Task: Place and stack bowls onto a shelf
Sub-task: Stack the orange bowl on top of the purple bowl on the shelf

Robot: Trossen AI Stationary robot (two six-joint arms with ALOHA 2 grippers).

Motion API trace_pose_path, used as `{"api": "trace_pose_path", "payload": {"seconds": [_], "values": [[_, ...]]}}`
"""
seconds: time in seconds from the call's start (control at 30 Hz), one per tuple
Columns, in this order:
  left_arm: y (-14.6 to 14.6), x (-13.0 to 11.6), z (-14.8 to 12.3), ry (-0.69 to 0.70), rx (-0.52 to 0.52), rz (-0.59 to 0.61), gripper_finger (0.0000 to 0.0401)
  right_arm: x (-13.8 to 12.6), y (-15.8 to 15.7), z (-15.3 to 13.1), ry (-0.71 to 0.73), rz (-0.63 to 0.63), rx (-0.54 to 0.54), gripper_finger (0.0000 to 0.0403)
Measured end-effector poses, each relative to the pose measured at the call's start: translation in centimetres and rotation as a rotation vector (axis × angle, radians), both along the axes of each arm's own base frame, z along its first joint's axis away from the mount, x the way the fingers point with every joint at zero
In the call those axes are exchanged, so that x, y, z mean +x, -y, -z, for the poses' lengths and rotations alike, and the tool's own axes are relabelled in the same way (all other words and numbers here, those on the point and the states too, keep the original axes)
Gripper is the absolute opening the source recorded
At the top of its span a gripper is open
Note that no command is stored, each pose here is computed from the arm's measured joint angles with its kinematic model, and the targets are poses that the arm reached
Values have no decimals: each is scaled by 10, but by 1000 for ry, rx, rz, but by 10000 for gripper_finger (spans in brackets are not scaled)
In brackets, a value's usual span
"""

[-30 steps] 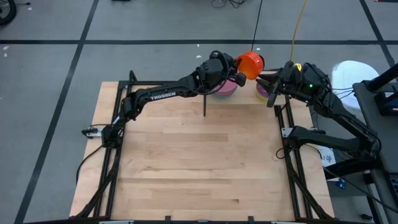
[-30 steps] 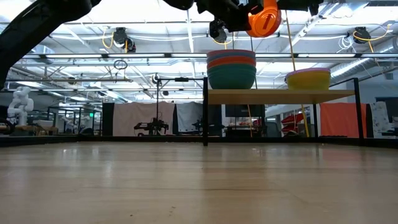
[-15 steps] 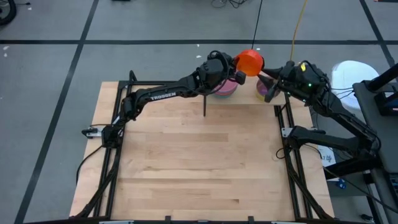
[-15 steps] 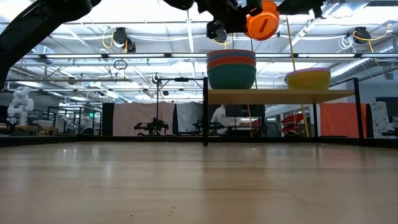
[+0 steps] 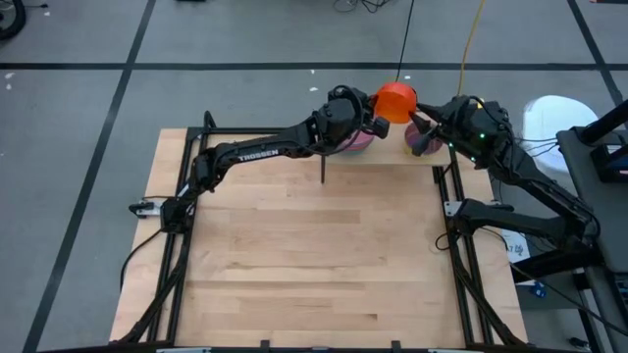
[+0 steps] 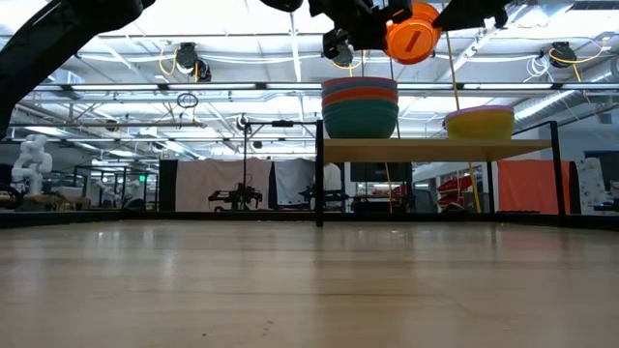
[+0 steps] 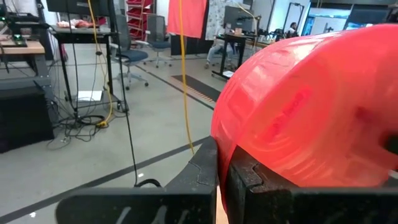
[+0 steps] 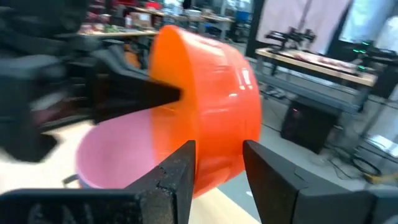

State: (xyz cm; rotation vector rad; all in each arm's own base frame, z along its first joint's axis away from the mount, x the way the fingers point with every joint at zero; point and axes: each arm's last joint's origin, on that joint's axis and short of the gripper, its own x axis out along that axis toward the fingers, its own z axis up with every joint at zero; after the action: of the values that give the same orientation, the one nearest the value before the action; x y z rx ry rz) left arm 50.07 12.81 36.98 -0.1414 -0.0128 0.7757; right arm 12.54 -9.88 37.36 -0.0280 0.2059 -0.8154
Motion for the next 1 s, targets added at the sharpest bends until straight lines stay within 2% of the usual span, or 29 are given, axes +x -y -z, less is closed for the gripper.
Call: {"api": "trace_pose_path", "payload": {"seconds": [0.47,0.57,0.73,0.87,1.0], "values": [[19,4,2,-18,0,-1,3,-1,0,0,-18,22,-15,124],[19,4,2,-18,0,-4,3,-1,1,0,-17,27,-15,95],[21,4,2,-18,0,-1,9,-2,1,0,-17,55,-19,15],[21,4,2,-19,0,1,14,-2,2,0,-22,69,-17,10],[23,5,2,-15,-4,21,36,-2,2,1,-24,68,-16,3]]}}
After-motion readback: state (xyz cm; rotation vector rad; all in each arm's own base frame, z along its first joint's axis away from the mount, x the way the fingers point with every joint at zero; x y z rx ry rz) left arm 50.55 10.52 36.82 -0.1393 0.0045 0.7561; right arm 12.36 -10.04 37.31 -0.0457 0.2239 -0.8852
